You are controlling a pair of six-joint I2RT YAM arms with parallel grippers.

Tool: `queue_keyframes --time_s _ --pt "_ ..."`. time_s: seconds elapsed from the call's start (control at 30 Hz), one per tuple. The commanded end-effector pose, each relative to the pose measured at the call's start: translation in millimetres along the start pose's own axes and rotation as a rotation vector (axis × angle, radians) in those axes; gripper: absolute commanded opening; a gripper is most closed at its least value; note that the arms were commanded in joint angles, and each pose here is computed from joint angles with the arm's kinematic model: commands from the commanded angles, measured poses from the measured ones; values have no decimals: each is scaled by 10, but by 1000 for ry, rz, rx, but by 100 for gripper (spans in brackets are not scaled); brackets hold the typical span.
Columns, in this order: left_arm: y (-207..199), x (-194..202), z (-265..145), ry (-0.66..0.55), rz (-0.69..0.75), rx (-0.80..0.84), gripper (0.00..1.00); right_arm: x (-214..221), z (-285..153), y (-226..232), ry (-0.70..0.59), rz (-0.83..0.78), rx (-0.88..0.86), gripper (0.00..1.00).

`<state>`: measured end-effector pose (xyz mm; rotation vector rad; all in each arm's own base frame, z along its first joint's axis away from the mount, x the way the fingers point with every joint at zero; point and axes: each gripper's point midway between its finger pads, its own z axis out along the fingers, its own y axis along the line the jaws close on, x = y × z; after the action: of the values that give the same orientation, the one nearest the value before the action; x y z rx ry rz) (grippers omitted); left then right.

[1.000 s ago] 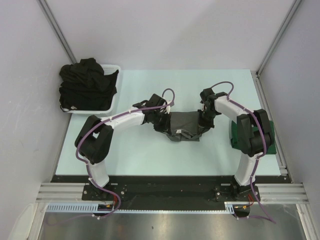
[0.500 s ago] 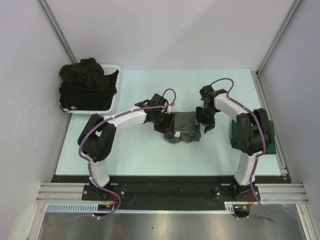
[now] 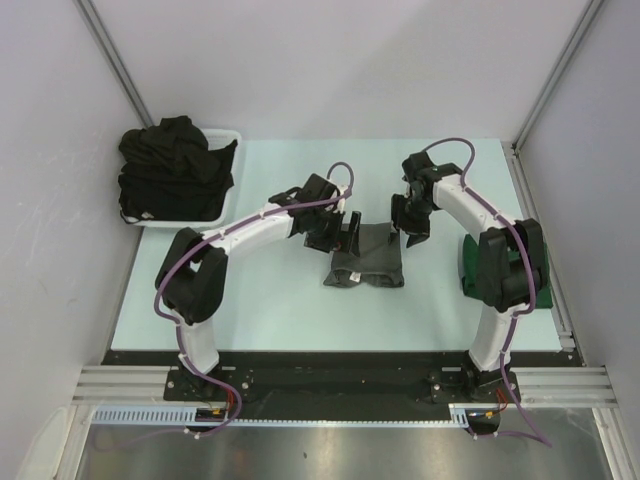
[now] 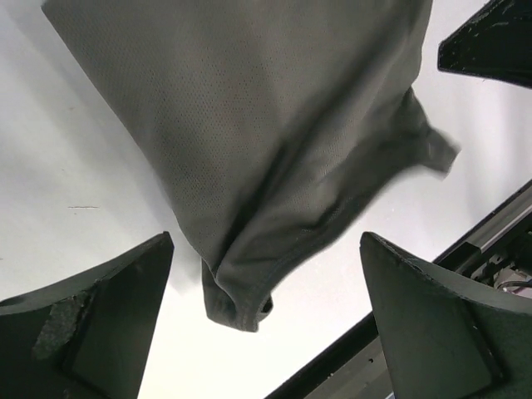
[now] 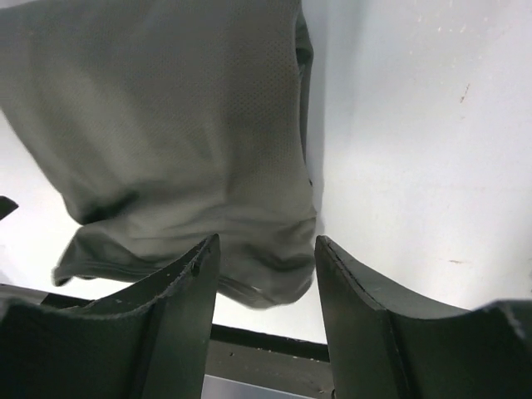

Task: Fold and stack the t-shirts
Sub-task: Fold the long partially folded tshirt into a neat square

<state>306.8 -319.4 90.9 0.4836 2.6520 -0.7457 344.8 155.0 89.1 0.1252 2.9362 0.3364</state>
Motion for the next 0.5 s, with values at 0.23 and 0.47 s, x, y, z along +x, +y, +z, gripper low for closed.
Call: queue_keyframes --time_s 0.23,0.47 --pt "-2 -360 -102 -68 38 -9 100 -262 -248 -4 -59 16 -38 53" --pt "25 -173 -160 -44 22 -6 100 -191 -338 125 -61 26 -76 54"
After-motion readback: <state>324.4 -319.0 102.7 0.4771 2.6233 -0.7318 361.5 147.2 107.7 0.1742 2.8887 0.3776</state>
